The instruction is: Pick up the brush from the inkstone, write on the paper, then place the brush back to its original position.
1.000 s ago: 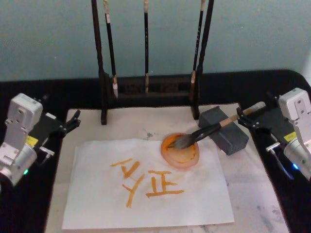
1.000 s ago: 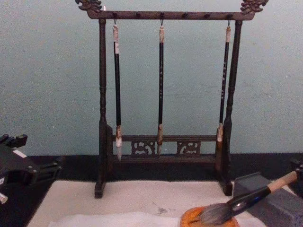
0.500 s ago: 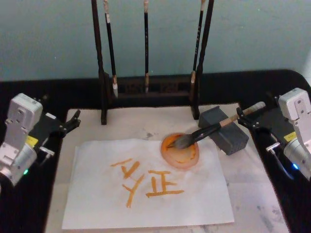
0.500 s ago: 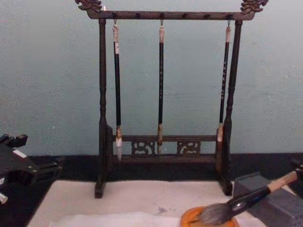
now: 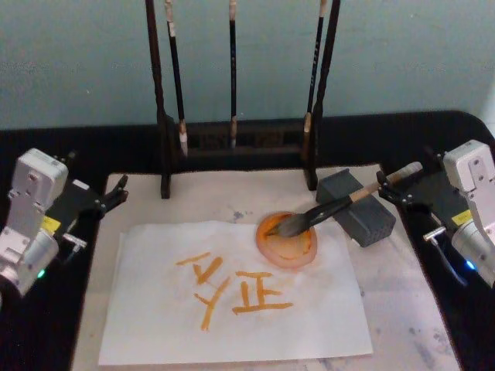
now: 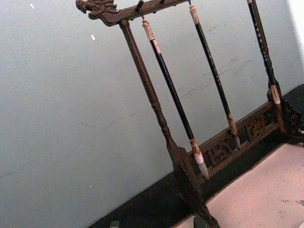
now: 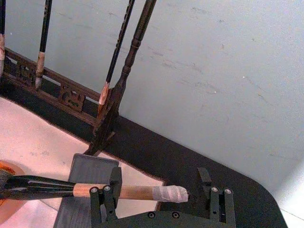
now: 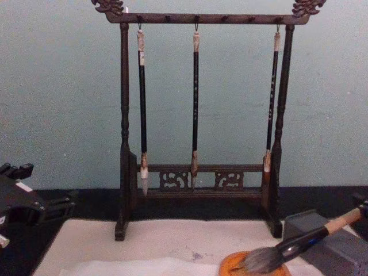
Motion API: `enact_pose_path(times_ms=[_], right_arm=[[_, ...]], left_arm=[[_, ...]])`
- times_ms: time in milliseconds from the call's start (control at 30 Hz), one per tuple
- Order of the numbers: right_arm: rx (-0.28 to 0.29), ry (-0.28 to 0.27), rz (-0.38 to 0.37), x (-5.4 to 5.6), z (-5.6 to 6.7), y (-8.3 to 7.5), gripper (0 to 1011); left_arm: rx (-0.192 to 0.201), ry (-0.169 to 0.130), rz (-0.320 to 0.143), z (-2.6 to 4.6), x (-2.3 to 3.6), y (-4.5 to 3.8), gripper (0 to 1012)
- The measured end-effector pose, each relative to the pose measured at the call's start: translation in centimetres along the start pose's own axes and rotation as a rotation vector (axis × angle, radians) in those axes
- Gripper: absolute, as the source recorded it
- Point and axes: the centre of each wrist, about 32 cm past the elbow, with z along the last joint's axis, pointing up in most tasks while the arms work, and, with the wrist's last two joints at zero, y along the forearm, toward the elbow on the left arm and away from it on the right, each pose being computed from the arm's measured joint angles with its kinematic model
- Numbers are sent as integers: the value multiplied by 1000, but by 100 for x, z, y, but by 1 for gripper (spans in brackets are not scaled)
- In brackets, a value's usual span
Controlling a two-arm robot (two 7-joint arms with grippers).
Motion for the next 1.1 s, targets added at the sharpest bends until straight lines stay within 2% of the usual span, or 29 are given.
enact_pose_path(times_ms=[233, 333, 500, 600, 633, 700, 733, 800, 833, 933, 967, 1033, 1067, 1100], right_arm=[[2, 13, -2, 4, 12, -10, 1000], [3, 38, 1, 13, 35, -32, 1000], [3, 109, 11, 50, 97, -89, 1000], [-10, 187, 20, 89, 147, -137, 1000], [-24, 237, 30, 103, 168, -156, 1000], [-38, 287, 38, 125, 189, -170, 1000], [-53, 337, 48, 143, 204, -180, 1000], [-67, 382, 56, 163, 216, -188, 1000], [-86, 438, 67, 180, 229, -195, 1000], [-114, 522, 79, 209, 249, -201, 1000], [-134, 575, 87, 222, 257, -201, 1000], [-152, 633, 92, 244, 266, -198, 1000], [-173, 694, 101, 257, 272, -194, 1000], [-183, 723, 104, 266, 271, -193, 1000]], left_arm=[[0, 0, 0, 0, 0, 0, 1010], [0, 0, 0, 0, 0, 0, 1010], [0, 0, 0, 0, 0, 0, 1010], [0, 0, 0, 0, 0, 0, 1010], [0, 0, 0, 0, 0, 0, 1010], [0, 0, 0, 0, 0, 0, 1010], [0, 0, 0, 0, 0, 0, 1010], [0, 0, 0, 0, 0, 0, 1010], [0, 0, 0, 0, 0, 0, 1009], [0, 0, 0, 0, 0, 0, 1010], [0, 0, 0, 0, 0, 0, 1010], [0, 0, 0, 0, 0, 0, 1010], [0, 0, 0, 0, 0, 0, 1010], [0, 0, 0, 0, 0, 0, 1010]])
